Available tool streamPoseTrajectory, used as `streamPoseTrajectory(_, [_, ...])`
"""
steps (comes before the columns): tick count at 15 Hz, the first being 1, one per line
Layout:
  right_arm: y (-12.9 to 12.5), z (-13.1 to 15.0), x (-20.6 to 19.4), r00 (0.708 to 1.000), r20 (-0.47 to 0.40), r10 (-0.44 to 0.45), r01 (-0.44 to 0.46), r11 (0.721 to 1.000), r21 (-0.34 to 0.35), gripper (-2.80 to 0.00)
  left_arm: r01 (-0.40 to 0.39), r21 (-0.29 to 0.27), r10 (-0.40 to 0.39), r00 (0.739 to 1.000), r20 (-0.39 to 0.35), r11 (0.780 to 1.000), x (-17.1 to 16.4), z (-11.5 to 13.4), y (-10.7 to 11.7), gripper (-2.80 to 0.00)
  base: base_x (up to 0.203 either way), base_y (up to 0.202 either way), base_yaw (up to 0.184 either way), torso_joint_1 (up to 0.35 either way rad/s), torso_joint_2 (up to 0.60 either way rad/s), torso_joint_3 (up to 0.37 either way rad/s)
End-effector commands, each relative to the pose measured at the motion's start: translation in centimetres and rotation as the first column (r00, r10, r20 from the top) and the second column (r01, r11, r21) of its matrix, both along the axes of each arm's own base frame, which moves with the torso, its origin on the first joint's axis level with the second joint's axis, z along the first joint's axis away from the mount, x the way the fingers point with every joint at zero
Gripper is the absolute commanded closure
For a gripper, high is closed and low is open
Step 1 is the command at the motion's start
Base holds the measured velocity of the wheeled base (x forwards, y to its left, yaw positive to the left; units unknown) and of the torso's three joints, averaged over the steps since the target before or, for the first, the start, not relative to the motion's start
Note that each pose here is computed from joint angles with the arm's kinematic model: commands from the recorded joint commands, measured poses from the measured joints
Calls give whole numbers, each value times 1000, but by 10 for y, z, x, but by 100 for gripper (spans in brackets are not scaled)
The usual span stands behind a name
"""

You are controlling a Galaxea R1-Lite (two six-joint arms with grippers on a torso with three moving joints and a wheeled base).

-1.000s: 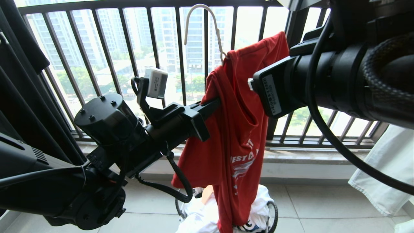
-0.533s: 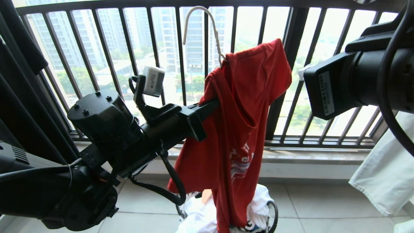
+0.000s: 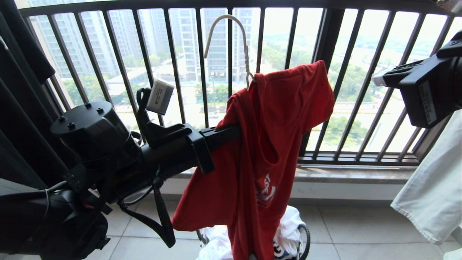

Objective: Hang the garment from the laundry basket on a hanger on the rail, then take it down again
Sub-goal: Hang the clothes rack on the clothesline

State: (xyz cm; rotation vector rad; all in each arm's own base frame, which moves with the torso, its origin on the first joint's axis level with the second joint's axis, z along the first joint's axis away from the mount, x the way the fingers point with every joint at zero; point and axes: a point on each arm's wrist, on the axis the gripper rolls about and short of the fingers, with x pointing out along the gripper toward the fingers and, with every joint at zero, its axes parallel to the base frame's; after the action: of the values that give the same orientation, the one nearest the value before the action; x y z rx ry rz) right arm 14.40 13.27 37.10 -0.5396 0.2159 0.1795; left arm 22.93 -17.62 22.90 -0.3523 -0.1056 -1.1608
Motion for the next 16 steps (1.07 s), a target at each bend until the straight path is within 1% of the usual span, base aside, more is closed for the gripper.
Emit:
streamPoseTrajectory(1, [-18,0,13,999,-32,28,-28,999,-25,0,33,-5,-33,999,-24,999,0,0,7,0,0,0,0,0,0,0])
streamPoseTrajectory(2, [-24,-1,18,998,-42,43,-45,998,-53,0,52,-8,-53,998,-42,999,2,0,12,0,0,0,0,0,0,0])
streamPoseTrajectory(3, [-27,-2,20,996,-53,69,-74,993,-89,0,89,2,-88,995,-48,996,4,-1,16,0,0,0,0,0,0,0])
streamPoseTrajectory(4, [-29,-4,19,992,-78,102,-110,987,-119,0,124,14,-123,991,-56,992,5,-2,22,0,0,0,0,0,0,0])
streamPoseTrajectory(5, [-29,-5,17,984,-90,151,-162,978,-131,0,165,19,-164,984,-69,986,4,-2,26,0,0,0,0,0,0,0])
streamPoseTrajectory(7, [-28,-5,16,962,-97,257,-271,945,-184,0,230,32,-226,970,-92,973,5,-3,34,0,0,0,0,0,0,0])
streamPoseTrajectory(9, [-28,-5,15,935,-101,341,-356,901,-249,0,328,66,-320,941,-112,942,8,-7,43,0,0,0,0,0,0,0])
streamPoseTrajectory(10, [-28,-5,15,924,-102,368,-381,884,-270,0,373,74,-361,923,-135,925,8,-8,46,0,0,0,0,0,0,0])
streamPoseTrajectory(11, [-28,-5,15,918,-102,384,-397,875,-277,0,394,71,-380,911,-158,916,8,-9,48,0,0,0,0,0,0,0])
streamPoseTrajectory(12, [-27,-5,15,908,-107,405,-419,864,-280,0,406,74,-391,906,-165,911,7,-10,49,0,0,0,0,0,0,0])
streamPoseTrajectory(13, [-26,-7,16,898,-115,426,-441,854,-277,0,433,85,-416,894,-169,897,6,-12,51,0,0,0,0,0,0,0])
streamPoseTrajectory(15, [-25,-9,13,879,-123,461,-476,835,-275,0,497,109,-476,863,-169,861,3,-11,57,0,0,0,0,0,0,0])
streamPoseTrajectory(16, [-26,-11,12,870,-129,475,-491,820,-294,0,512,113,-491,854,-176,851,2,-9,60,0,0,0,0,0,0,0])
